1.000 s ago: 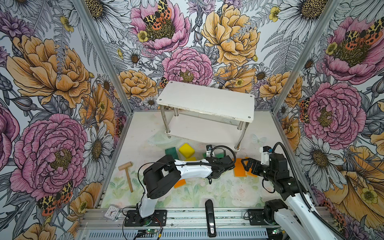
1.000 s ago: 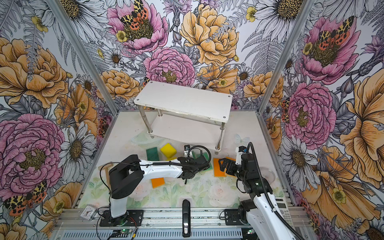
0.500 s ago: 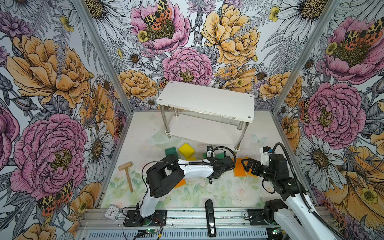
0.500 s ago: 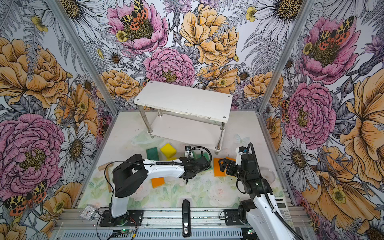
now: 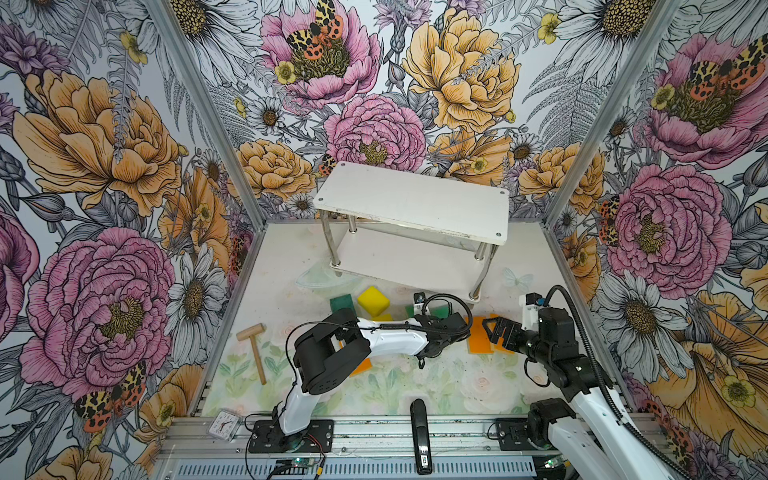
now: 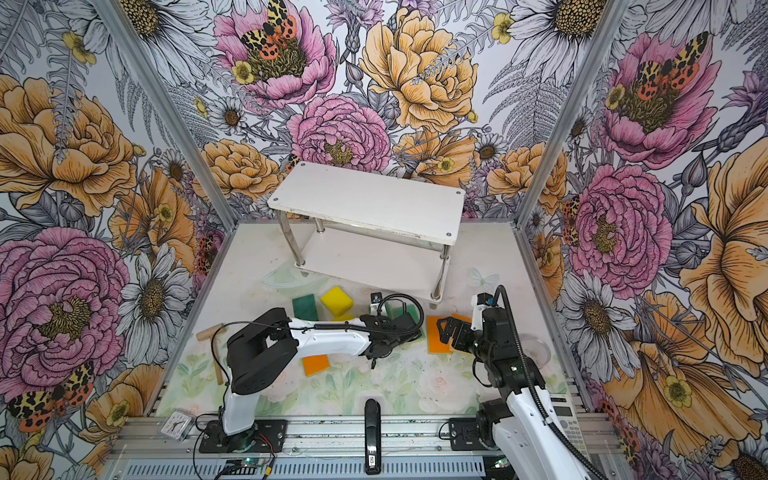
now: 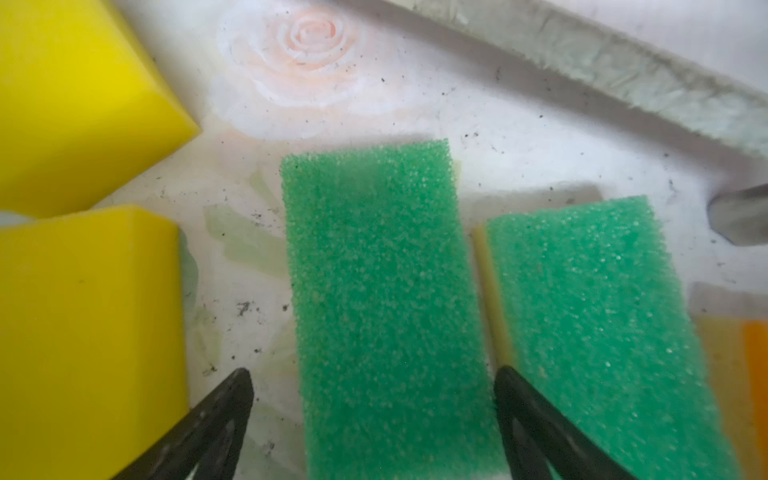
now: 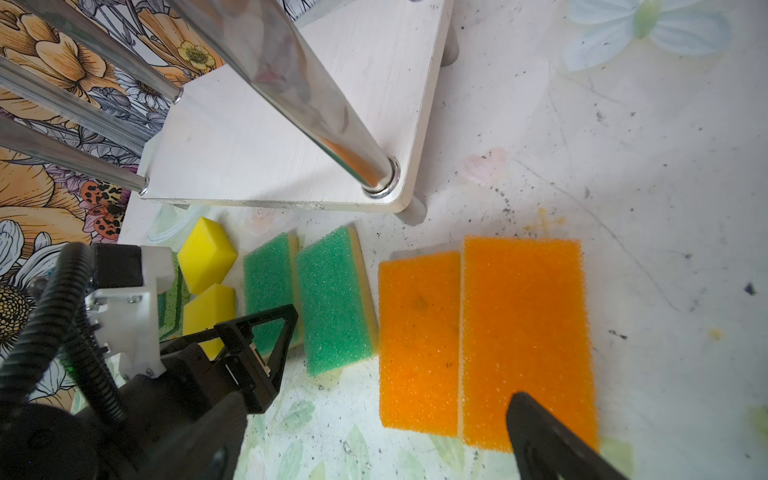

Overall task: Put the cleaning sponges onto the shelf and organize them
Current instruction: 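Lower the left gripper around the bright green sponge, aligning its fingers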

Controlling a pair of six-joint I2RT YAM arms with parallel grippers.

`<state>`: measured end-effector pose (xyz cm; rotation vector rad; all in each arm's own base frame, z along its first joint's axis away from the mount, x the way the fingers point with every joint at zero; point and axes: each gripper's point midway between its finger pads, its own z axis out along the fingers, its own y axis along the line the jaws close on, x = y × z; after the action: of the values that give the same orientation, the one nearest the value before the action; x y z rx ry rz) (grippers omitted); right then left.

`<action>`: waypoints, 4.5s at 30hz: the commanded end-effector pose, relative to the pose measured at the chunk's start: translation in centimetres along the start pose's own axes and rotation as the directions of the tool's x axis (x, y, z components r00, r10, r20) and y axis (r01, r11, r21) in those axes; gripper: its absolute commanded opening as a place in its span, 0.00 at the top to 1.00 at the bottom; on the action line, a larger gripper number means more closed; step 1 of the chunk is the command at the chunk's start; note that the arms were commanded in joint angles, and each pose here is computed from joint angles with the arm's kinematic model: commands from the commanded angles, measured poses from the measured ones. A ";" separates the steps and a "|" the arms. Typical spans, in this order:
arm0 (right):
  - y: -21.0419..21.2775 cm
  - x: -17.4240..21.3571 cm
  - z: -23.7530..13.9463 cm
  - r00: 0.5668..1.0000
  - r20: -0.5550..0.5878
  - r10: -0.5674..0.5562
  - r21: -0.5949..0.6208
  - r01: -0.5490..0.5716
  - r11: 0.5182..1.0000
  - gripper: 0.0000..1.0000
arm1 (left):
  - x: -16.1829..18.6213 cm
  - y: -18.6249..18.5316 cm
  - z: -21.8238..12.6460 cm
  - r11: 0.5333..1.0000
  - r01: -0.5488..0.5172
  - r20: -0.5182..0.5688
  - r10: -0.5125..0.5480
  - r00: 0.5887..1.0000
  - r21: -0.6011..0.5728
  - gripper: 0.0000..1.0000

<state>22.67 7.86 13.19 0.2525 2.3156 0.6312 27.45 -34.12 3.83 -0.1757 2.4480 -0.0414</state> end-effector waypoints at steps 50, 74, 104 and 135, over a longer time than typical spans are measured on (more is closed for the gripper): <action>-0.6 0.7 0.5 1.000 -0.013 0.003 0.016 -0.002 1.000 0.00 | 1.0 1.1 0.9 0.998 -0.012 -0.029 0.010 1.000 -0.055 0.11; -0.9 0.8 0.7 1.000 -0.019 0.007 0.028 -0.006 1.000 0.00 | 0.4 0.4 -0.3 1.000 0.009 -0.020 -0.009 1.000 -0.023 0.05; -1.0 1.1 0.8 1.000 -0.023 0.009 0.025 -0.009 1.000 0.00 | -0.2 0.4 -1.6 0.999 0.033 0.030 -0.032 0.999 -0.012 0.06; -1.0 1.2 0.7 1.000 -0.017 0.012 0.024 -0.011 1.000 0.00 | 1.4 0.8 1.0 0.998 -0.010 -0.023 0.009 1.000 -0.058 0.11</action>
<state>22.10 7.64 11.14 0.2755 2.3627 0.6158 26.65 -33.38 2.53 -0.1902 2.4579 0.0259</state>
